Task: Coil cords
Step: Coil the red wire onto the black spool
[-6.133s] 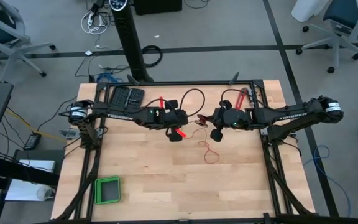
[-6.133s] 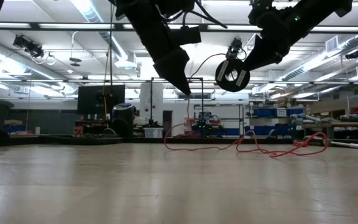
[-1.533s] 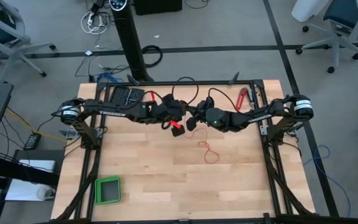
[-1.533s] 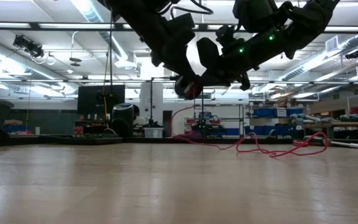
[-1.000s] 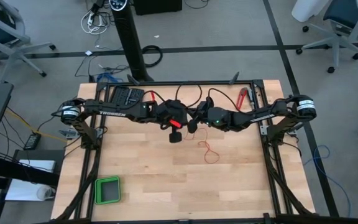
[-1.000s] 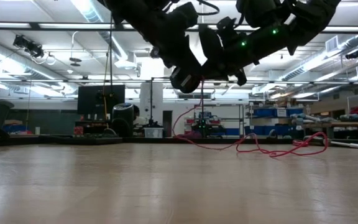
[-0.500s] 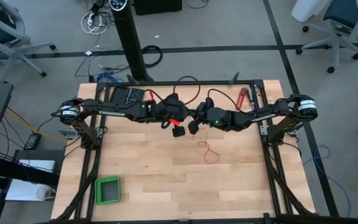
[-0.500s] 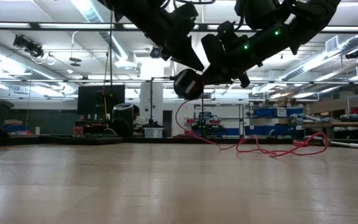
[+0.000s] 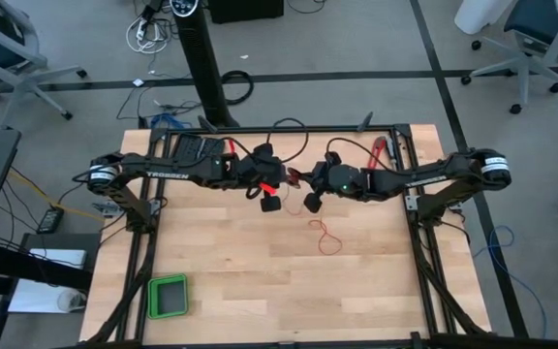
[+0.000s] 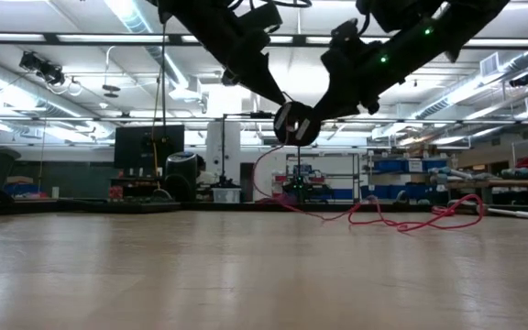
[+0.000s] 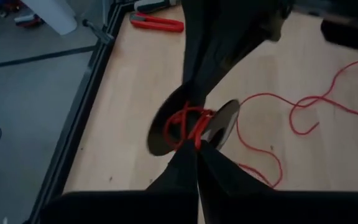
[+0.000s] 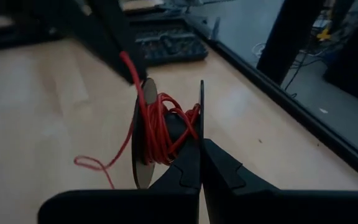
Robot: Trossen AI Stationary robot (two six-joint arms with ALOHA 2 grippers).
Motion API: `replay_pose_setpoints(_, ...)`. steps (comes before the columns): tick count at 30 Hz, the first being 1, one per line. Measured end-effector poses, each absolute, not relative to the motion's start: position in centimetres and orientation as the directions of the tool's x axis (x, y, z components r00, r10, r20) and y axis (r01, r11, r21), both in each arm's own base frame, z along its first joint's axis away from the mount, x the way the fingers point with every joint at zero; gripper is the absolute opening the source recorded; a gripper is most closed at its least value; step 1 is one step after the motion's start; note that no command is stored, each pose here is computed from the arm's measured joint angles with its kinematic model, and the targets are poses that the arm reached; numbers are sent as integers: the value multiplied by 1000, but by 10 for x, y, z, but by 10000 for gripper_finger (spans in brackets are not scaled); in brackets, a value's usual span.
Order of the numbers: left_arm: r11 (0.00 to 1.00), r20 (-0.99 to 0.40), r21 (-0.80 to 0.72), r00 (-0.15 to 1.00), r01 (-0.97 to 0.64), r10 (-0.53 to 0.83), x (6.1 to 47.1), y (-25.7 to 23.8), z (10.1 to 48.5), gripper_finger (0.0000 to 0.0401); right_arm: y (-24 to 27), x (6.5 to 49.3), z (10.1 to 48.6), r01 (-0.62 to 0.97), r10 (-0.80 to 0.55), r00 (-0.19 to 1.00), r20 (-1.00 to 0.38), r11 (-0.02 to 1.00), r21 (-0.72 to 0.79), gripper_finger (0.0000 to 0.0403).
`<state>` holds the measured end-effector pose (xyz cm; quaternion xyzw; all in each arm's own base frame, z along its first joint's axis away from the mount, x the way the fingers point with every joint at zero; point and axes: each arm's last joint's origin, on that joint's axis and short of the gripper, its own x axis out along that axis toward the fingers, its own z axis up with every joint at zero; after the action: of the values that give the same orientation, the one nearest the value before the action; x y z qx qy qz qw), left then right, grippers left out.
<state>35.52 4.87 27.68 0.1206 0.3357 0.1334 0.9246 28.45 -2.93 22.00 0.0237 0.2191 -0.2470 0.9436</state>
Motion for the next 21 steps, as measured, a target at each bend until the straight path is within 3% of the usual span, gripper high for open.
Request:
replay_pose_setpoints(11, 905, -596, 423, 739, -41, 313, 357, 48, 274, 1, -23, 260, 242, 307, -261, 840, -476, 952, 18, 1)
replay_pose_setpoints(18, 938, -622, 345, 758, 42, 194, 361, 44, 268, 2, -20, 247, 251, 260, -207, 850, -484, 964, 44, 1)
replay_pose_setpoints(21, 946, -638, 318, 754, 69, 159, 366, 39, 260, 24, -19, 247, 252, 234, -177, 855, -487, 970, 59, 1)
